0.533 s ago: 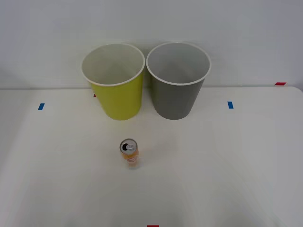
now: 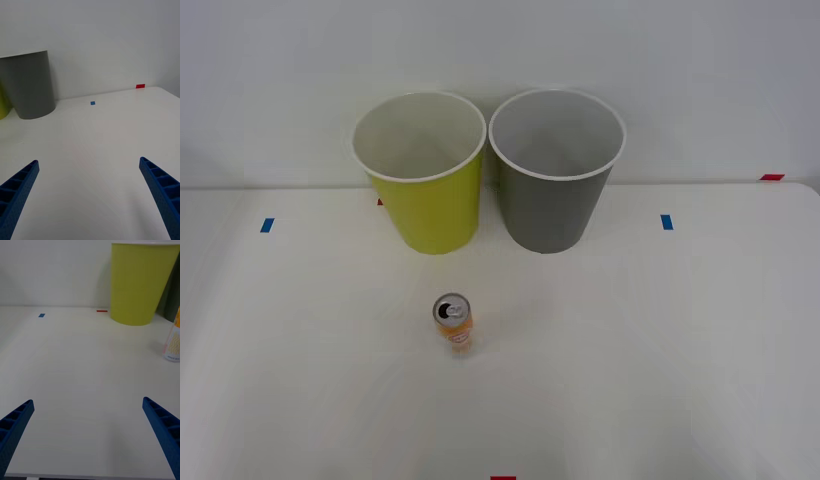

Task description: Put cans in the gray bin and PET bottles in the light green bin.

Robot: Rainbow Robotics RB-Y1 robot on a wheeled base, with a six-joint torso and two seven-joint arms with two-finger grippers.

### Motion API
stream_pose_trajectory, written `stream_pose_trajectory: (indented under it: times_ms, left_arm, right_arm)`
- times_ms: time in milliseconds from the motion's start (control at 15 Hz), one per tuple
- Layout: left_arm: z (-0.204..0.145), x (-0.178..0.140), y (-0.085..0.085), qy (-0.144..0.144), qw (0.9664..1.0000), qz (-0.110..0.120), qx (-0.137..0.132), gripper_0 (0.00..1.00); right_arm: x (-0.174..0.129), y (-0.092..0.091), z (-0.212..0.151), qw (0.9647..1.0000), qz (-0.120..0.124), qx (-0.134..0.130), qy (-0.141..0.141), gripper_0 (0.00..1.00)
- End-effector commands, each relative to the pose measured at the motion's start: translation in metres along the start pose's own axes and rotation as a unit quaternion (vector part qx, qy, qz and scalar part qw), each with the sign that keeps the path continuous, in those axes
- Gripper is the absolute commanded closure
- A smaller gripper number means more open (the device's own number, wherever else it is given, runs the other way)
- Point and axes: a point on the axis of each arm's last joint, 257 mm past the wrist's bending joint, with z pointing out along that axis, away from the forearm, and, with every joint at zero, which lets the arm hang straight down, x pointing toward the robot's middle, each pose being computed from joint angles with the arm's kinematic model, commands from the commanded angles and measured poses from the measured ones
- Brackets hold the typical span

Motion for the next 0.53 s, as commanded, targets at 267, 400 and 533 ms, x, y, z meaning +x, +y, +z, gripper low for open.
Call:
stream_pose_trajectory:
  times_ms: [267, 400, 533]
  left_arm:
    - [0.0000, 0.0000, 0.0000, 0.000, 1.0000, 0.000, 0.000, 0.00]
    - [0.0000, 0.0000, 0.0000, 0.000, 1.0000, 0.000, 0.000, 0.00]
    - [0.0000, 0.0000, 0.0000, 0.000, 1.0000, 0.000, 0.000, 0.00]
  right_arm:
    - [0.0000, 0.0000, 0.0000, 1.0000, 0.000, 0.000, 0.000, 0.07]
    - [0.0000, 0.0000, 0.0000, 1.0000, 0.000, 0.000, 0.000, 0.07]
    - [0.0000, 0.0000, 0.0000, 1.0000, 0.000, 0.000, 0.000, 0.07]
